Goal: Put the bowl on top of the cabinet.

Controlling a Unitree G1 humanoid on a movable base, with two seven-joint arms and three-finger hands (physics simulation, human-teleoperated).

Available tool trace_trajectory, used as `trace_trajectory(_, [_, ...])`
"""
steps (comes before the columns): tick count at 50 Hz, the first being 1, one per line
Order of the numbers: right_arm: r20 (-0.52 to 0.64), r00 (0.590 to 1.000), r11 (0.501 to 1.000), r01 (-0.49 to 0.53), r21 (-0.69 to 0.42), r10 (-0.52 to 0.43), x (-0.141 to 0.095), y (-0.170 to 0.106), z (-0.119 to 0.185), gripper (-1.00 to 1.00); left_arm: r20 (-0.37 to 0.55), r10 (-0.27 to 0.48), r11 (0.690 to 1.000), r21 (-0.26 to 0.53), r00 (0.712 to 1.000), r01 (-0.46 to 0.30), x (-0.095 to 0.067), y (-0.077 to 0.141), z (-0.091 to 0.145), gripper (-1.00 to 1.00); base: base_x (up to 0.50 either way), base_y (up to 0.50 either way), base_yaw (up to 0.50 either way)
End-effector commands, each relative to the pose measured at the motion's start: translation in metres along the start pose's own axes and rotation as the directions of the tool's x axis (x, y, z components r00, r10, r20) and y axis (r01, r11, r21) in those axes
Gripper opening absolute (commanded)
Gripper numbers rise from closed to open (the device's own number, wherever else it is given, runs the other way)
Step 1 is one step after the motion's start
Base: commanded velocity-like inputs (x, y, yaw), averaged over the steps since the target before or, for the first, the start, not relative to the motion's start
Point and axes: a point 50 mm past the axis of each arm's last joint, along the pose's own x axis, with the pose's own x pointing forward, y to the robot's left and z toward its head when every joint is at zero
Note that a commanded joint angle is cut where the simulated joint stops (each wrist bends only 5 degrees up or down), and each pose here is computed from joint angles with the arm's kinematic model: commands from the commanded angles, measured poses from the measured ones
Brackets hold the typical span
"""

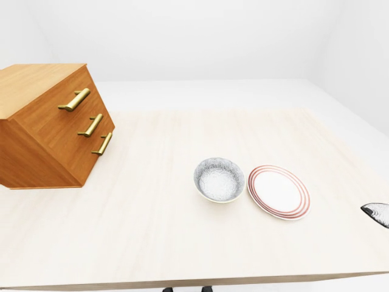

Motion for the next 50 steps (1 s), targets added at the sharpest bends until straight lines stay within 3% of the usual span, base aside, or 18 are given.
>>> trace_trajectory(1, [0.003, 1.0, 1.0, -0.01, -0.021, 0.01, -0.0011, 0.0015, -0.0014, 1.0, 0.005, 0.003, 1.0, 0.001, 1.0, -0.003, 0.0007, 0.0005, 0.0012, 1.0, 0.0, 0.43, 0.0])
trace_trajectory(50, [-0.007, 1.0, 1.0, -0.021, -0.02, 0.021, -0.0015, 0.0031, -0.003, 1.0, 0.002, 0.003, 1.0, 0.0, 1.0, -0.003, 0.0007, 0.0004, 0.0006, 1.0, 0.0, 0.44, 0.0])
